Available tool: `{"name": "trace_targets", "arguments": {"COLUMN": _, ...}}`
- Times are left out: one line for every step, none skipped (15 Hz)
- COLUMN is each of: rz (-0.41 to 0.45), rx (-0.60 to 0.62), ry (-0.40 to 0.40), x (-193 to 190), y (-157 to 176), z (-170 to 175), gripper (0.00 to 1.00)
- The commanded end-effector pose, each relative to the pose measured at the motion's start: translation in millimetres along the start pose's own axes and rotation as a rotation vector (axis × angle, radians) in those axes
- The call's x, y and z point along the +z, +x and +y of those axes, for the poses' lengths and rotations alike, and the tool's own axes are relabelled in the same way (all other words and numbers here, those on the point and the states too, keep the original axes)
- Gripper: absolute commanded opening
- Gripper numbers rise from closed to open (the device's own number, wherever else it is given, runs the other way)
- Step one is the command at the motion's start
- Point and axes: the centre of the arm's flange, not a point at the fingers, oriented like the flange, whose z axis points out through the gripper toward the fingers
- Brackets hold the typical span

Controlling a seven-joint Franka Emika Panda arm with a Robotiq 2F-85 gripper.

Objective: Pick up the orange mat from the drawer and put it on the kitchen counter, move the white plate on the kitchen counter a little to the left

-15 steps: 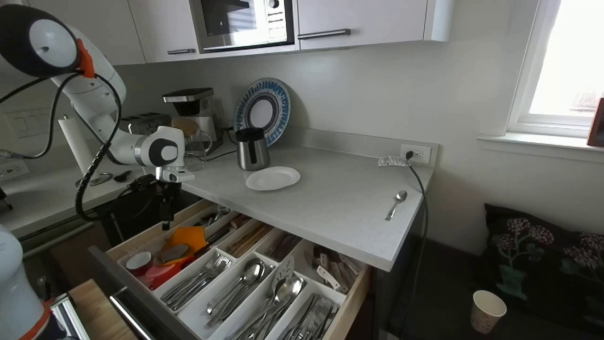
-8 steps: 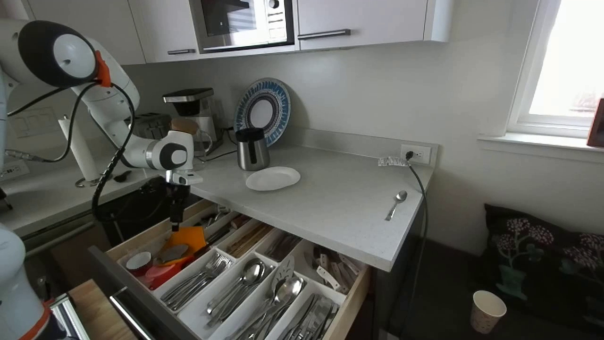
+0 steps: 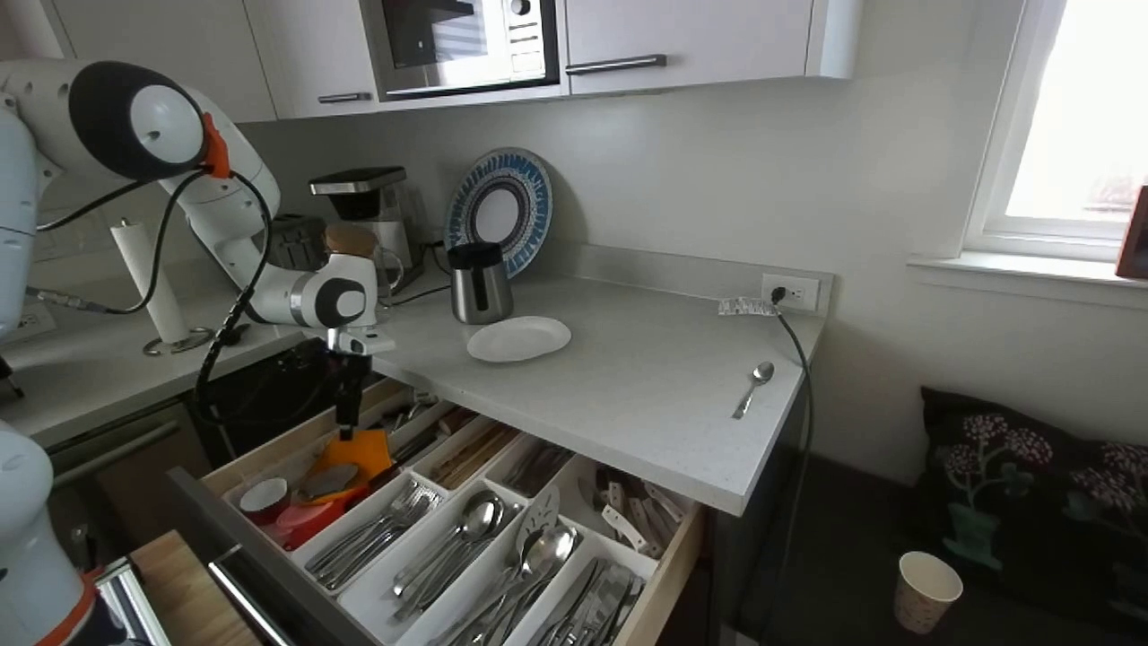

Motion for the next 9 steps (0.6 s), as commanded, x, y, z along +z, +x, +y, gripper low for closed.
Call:
{"name": "trace_targets", "arguments": {"rz": 0.005, "rx": 0.019, "ry": -0.01, "x": 13.9, "y": 1.5, "z": -11.6, "gripper": 0.71}}
{"name": "trace_targets", "arguments": {"rz": 0.001, "rx": 0.02, "ry": -0.018, "x": 15.8, "y": 1.7, "z": -11.5, "gripper": 0.67}}
{"name": "trace_targets", "arguments": {"rz": -0.001, "rx": 0.022, "ry": -0.021, "x": 17.7, "y": 2.2, "z": -11.4, "gripper": 0.67}}
{"name": "trace_targets", "arguments": {"rz": -0.002, "rx": 0.025, "ry": -0.026, "x": 18.7, "y": 2.5, "z": -10.6, "gripper": 0.57}}
{"name": "trace_targets", "arguments": {"rz": 0.001, "rx": 0.027, "ry": -0.031, "x": 19.7, "y": 3.1, "z": -10.2, "gripper": 0.54}}
{"name": "trace_targets", "arguments": {"rz": -0.002, "rx": 0.028, "ry": -0.031, "x": 19.7, "y": 3.4, "z": -8.8, "gripper": 0.46}}
{"name": "trace_targets", "arguments": {"rz": 0.001, "rx": 0.03, "ry": -0.03, "x": 18.6, "y": 4.1, "z": -8.4, "gripper": 0.33}}
{"name": "trace_targets", "arguments": {"rz": 0.002, "rx": 0.034, "ry": -0.024, "x": 15.4, "y": 4.6, "z": -7.7, "gripper": 0.26}}
{"name": "trace_targets", "arguments": {"rz": 0.002, "rx": 0.038, "ry": -0.018, "x": 13.9, "y": 5.2, "z": -7.0, "gripper": 0.27}}
